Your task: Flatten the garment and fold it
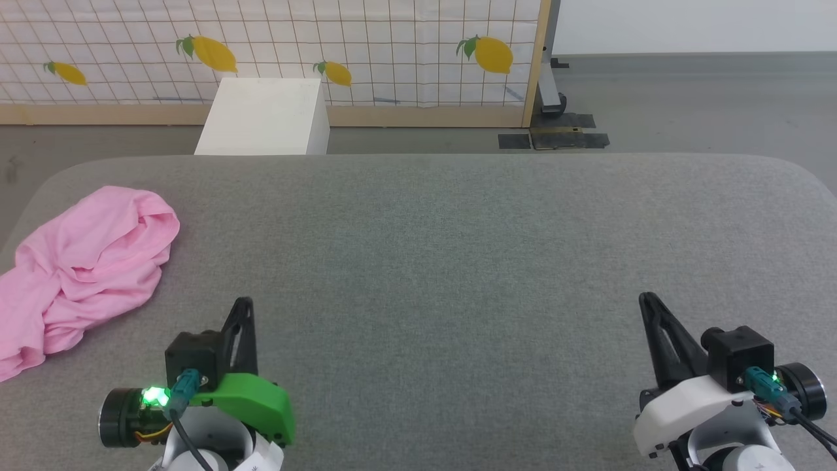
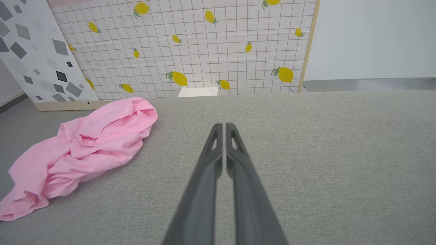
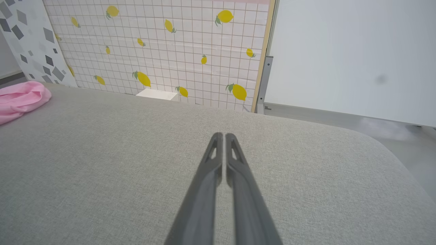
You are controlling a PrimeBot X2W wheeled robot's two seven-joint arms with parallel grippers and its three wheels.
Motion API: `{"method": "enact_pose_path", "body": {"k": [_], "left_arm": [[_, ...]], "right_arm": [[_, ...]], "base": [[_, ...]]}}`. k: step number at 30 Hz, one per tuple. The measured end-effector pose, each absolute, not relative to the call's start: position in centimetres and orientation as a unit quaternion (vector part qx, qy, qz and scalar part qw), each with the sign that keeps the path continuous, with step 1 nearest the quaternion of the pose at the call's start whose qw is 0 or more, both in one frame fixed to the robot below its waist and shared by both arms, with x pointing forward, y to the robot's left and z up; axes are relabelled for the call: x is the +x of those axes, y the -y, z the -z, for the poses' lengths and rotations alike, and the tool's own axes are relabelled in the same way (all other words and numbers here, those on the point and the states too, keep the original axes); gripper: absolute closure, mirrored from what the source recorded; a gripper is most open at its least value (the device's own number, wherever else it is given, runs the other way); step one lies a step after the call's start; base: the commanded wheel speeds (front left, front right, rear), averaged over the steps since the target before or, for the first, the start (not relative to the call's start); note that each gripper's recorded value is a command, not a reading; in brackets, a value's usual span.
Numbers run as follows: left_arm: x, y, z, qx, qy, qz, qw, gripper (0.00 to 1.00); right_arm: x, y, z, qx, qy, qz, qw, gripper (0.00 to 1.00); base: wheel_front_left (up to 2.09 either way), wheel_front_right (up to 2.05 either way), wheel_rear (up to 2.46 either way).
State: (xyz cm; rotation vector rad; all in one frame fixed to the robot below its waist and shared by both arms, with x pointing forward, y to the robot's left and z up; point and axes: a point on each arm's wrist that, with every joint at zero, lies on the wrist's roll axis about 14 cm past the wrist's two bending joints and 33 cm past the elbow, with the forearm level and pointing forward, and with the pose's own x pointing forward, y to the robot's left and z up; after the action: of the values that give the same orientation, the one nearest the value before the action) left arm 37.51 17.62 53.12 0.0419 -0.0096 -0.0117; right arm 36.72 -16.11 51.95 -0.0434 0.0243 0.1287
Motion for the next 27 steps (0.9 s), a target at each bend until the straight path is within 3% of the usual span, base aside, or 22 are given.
{"method": "enact_pose_path", "body": {"k": [27], "left_arm": [[37.7,-16.2,-52.8,0.000,0.010,0.022,1.000,0.00]], "right_arm": [[36.7,16.2,-51.9,-0.013,-0.008,-0.064,0.998,0.00]], "base": [[0.00,0.00,0.00]]}}
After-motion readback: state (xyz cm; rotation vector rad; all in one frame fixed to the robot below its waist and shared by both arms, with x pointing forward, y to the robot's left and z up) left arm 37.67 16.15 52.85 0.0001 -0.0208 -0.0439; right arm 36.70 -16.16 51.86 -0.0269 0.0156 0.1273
